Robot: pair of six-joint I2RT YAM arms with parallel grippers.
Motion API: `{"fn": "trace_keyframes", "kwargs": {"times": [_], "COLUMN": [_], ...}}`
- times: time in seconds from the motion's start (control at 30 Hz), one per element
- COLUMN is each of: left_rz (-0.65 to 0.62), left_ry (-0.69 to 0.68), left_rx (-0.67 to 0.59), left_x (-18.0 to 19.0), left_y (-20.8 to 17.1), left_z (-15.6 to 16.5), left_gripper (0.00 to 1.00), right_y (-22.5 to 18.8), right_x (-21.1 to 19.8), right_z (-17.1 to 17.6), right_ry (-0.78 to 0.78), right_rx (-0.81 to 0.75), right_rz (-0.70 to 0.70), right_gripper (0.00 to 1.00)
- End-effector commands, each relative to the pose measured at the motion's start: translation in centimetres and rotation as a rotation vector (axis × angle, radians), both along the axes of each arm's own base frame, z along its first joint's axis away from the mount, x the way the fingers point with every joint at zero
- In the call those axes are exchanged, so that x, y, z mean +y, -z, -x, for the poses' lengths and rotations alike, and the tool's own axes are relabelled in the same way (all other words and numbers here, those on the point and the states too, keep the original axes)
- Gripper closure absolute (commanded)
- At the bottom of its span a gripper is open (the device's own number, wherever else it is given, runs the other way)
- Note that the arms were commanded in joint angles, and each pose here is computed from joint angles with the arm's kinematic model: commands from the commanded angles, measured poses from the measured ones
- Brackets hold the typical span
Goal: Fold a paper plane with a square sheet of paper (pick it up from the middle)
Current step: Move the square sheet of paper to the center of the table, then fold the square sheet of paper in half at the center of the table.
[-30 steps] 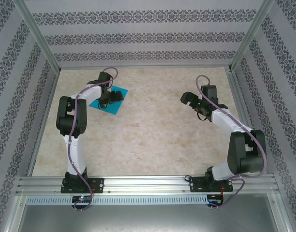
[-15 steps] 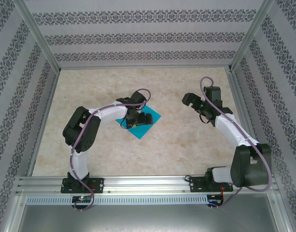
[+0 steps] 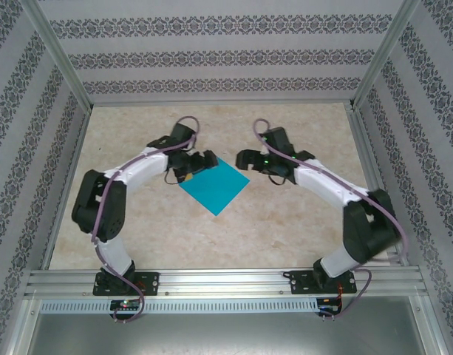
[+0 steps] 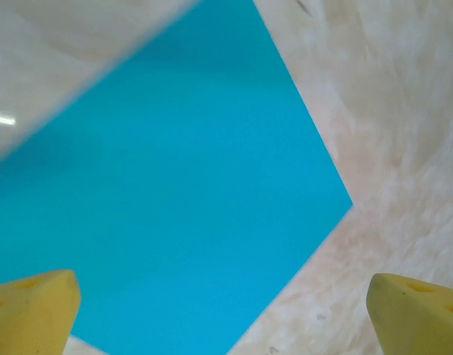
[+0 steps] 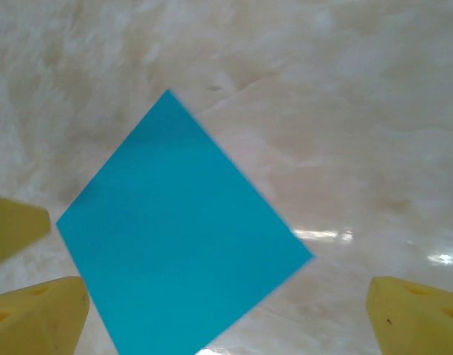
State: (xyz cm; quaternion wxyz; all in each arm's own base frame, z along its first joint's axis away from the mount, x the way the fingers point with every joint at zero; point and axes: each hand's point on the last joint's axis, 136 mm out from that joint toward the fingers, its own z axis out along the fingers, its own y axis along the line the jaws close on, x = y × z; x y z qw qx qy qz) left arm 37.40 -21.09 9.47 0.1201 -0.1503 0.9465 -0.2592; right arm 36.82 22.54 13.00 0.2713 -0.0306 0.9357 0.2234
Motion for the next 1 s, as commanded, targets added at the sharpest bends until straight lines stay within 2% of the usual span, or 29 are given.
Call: {"fn": "trace_keyframes", "kwargs": {"times": [0.0, 0.2, 0.37, 0.57, 0.87, 0.97], "left_rz": [0.004, -0.042, -0.048, -0.026, -0.011, -0.01], "left_ry": [-0.113, -0.243, -0.271, -0.244, -0.228, -0.228], "left_rx": [-0.003, -0.018, -0.008, -0.006, -0.006, -0.009], "left_x": [4.1, 10.5, 12.3, 11.7, 11.4, 11.4], "left_y": [0.0, -0.5, 0.0, 0.9, 1.6, 1.7], "left_z": [-0.2, 0.9, 2.0, 2.0, 1.8, 1.7], "left_gripper": [0.0, 0.0, 0.0, 0.0, 0.0, 0.0], "right_y": [0.9, 4.9, 7.6, 11.2, 13.6, 13.2], "right_x": [4.3, 10.6, 11.6, 8.3, 0.5, -1.3], "right_z": [-0.8, -1.7, -1.8, 0.6, 9.1, 10.7], "right_ry": [-0.077, -0.151, -0.145, -0.138, -0.115, -0.099], "right_rx": [0.019, 0.113, 0.186, 0.292, 0.418, 0.425], "right_rz": [0.056, 0.092, 0.107, 0.255, 0.419, 0.468], "right_gripper": [0.06, 0.09, 0.1, 0.11, 0.12, 0.12]}}
